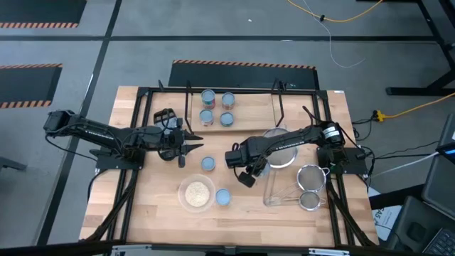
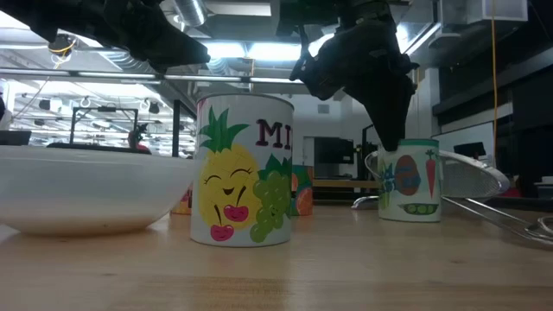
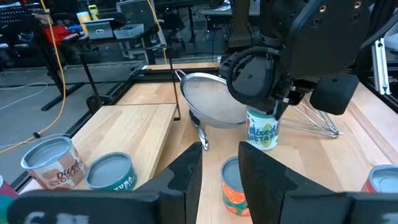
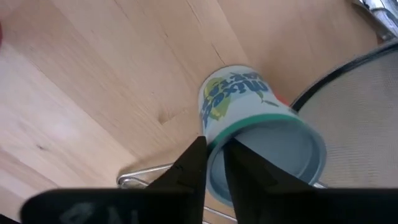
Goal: Pick and place cans onto a shelf
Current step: Put the white mixed vegetables can on the shelf
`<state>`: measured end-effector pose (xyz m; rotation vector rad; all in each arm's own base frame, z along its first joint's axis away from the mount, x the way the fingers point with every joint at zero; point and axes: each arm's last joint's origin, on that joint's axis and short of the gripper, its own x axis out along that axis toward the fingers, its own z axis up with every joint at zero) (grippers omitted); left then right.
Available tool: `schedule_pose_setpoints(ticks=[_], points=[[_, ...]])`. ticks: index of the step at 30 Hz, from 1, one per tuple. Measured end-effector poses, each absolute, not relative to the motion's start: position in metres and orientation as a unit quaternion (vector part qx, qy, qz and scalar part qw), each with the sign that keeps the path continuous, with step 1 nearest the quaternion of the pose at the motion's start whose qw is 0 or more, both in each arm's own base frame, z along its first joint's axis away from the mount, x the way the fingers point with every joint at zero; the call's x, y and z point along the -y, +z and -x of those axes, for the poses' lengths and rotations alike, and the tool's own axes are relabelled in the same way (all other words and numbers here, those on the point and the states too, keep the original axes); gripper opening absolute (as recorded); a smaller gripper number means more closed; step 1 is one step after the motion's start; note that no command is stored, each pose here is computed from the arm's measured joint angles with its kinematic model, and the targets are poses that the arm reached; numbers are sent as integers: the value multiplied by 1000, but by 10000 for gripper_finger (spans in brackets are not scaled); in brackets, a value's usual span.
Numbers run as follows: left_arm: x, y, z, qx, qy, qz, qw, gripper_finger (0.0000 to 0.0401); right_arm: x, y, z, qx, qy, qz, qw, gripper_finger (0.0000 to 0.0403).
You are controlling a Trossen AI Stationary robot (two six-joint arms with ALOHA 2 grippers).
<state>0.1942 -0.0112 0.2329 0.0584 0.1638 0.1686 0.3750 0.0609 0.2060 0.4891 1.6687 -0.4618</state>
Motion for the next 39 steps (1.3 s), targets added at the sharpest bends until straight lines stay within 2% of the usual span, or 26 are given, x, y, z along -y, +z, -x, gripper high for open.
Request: schedule_pose_setpoints(ticks=[8, 18, 30, 39], points=[[11, 233, -194, -82, 84, -29, 993, 98, -61, 206, -375, -734, -171, -188, 629, 11], [11, 233, -194, -82, 84, -29, 993, 98, -61, 215, -375, -753, -125, -138, 631, 6], [11, 233, -194, -82, 84, -29, 993, 98, -57, 286, -385, -715, -22, -91, 693, 6], [11, 233, -194, -82, 84, -29, 993, 98, -23, 325, -389, -671, -1, 31, 741, 7]])
